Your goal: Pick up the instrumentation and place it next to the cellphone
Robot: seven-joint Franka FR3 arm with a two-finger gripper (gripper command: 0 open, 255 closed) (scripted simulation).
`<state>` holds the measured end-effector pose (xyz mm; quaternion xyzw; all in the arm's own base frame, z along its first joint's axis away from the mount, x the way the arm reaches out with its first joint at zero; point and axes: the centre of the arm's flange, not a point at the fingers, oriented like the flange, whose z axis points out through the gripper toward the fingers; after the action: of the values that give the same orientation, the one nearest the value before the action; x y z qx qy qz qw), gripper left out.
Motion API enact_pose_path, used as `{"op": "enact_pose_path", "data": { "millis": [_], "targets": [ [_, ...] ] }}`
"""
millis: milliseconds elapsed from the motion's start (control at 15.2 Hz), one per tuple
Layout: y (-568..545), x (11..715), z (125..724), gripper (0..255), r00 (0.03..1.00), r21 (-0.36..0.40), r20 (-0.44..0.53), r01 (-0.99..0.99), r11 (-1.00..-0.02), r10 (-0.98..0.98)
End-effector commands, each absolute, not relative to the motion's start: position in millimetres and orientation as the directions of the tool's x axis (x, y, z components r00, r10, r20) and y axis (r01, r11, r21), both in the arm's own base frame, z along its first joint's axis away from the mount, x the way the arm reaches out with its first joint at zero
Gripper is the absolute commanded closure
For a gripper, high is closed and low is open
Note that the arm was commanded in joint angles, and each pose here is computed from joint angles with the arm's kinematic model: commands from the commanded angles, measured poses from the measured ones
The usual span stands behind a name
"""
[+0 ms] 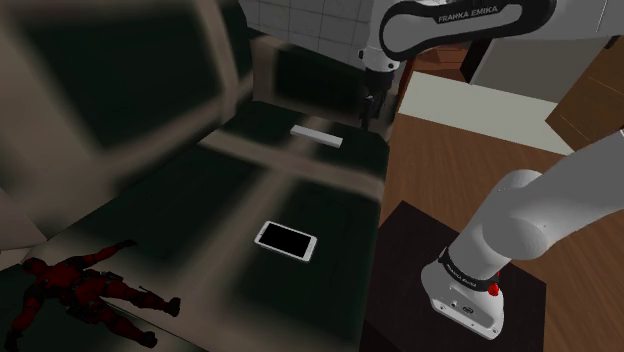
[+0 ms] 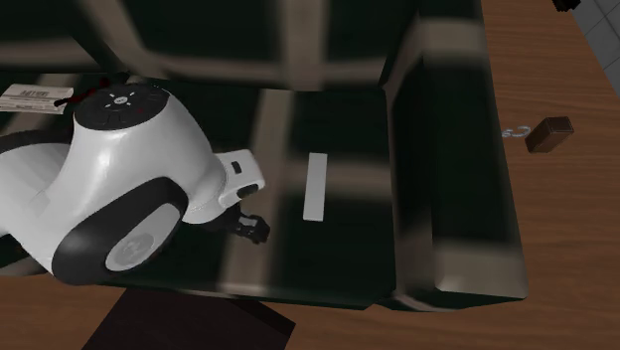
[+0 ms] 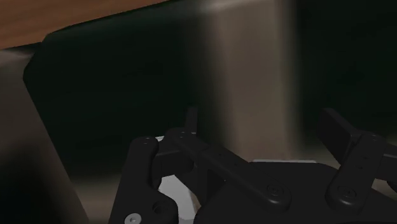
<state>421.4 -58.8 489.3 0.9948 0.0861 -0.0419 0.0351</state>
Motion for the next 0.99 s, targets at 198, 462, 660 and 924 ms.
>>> {"op": "enact_pose_path", "data": {
  "millis": [198, 462, 660, 924],
  "targets": [
    [-80, 473, 454, 0, 0.981, 0.049, -0.070, 0.185, -0.981, 0.181],
    [-95, 514, 427, 0, 0.980, 0.038, -0.055, 0.194, -0.980, 0.191],
    [-106, 545, 406, 0, 0.979, 0.030, -0.044, 0.200, -0.979, 0.199],
    [-120, 587, 379, 0, 0.978, 0.020, -0.029, 0.209, -0.978, 0.208]
  ]
}}
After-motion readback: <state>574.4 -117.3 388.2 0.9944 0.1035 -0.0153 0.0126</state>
